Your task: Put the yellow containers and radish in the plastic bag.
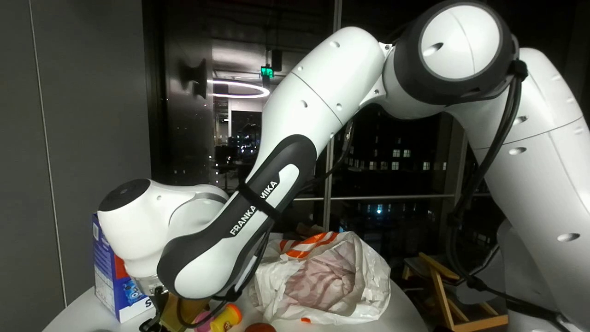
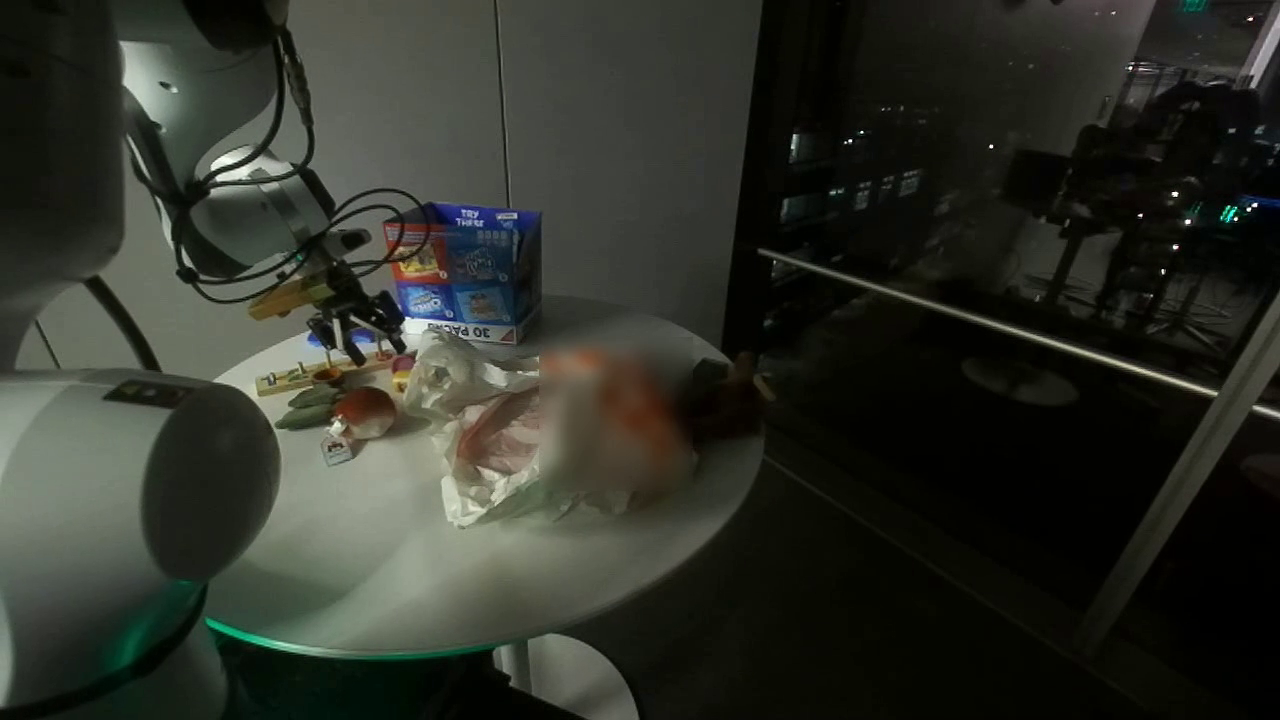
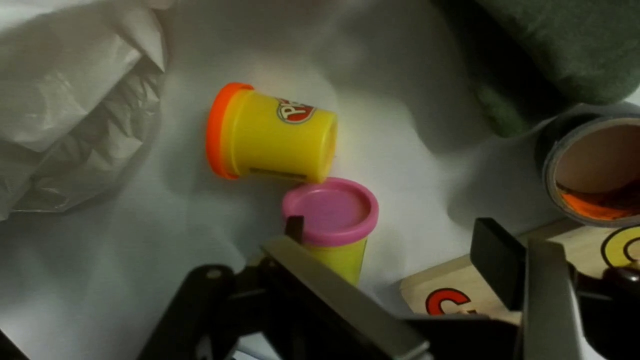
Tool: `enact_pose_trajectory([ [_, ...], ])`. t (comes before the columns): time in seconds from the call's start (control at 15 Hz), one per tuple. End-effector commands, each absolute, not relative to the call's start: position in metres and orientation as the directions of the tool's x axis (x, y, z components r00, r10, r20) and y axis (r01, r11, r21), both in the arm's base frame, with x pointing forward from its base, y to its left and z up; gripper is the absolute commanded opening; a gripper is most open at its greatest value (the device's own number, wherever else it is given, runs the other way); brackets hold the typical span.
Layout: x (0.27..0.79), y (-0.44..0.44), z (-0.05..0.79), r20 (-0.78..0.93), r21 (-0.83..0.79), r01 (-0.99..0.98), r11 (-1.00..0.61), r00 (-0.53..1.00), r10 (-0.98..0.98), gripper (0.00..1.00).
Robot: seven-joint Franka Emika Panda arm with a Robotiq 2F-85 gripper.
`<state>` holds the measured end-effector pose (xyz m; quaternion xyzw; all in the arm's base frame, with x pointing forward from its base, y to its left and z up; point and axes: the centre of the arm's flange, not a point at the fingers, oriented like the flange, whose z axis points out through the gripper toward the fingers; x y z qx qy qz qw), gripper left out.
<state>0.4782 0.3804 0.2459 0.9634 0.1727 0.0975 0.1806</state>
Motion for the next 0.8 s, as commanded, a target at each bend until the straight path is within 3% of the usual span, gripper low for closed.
enact_pose_trajectory([
  [0.0, 0.473, 0.383, 0.248, 0.130, 0.379, 0.308, -0.873, 0.916, 0.379, 0.97],
  [0.67, 0.551, 0.354, 0.237, 0.151, 0.388, 0.221, -0.895, 0.943, 0.298, 1.00],
  [0.73, 0.558, 0.349, 0.236, 0.106, 0.358, 0.213, -0.909, 0.958, 0.267, 0.75],
])
